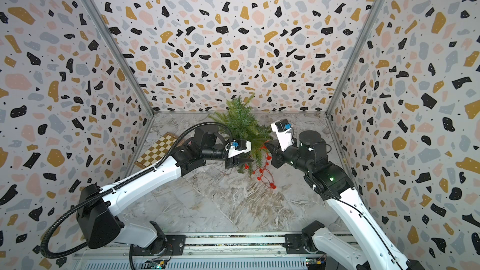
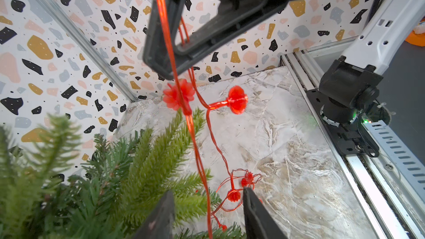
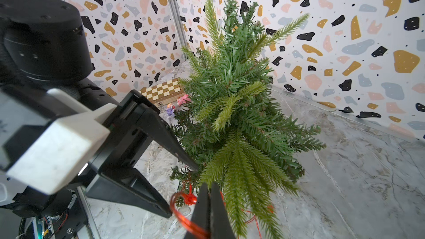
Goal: Remove string lights from the small christmas tree
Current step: Remove the light string from the Christmas tree.
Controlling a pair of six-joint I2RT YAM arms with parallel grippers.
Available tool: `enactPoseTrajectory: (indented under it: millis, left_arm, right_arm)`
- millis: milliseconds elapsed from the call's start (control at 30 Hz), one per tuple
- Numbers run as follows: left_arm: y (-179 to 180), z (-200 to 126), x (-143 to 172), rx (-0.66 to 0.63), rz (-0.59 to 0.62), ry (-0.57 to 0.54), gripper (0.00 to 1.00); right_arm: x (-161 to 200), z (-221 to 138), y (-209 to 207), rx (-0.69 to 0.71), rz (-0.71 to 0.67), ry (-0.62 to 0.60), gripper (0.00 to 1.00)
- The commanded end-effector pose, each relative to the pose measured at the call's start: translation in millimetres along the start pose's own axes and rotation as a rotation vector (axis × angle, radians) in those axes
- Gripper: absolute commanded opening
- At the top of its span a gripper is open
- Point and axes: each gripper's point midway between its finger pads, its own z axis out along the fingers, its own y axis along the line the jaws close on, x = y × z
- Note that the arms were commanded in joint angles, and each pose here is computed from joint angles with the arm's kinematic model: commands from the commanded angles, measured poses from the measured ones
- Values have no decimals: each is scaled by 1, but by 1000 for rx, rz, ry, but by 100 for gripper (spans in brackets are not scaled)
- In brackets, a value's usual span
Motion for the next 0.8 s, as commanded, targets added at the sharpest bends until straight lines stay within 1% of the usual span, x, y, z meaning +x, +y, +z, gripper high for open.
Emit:
enactPoseTrajectory:
  millis: [0, 100, 200, 400, 567, 767]
  left_arm:
    - [13, 1, -21, -38, 40, -51, 41]
    - [13, 2, -24, -33, 43, -58, 36]
    - [15, 5, -21, -33, 36, -47, 22]
    - [15, 2, -25, -45, 43, -50, 1]
    - [26, -13, -32, -137, 63, -16, 0]
    - [22, -31, -41, -156, 98, 2, 0]
  right_arm:
    - [-22, -8, 8, -23, -25, -63, 0]
    - [-23, -7, 8, -24, -26, -64, 0]
    - [-24, -7, 7, -22, -28, -66, 0]
    - [-24, -7, 7, -22, -30, -66, 0]
    - [-21, -7, 8, -22, -31, -62, 0]
    - [-15, -5, 7, -28, -27, -52, 0]
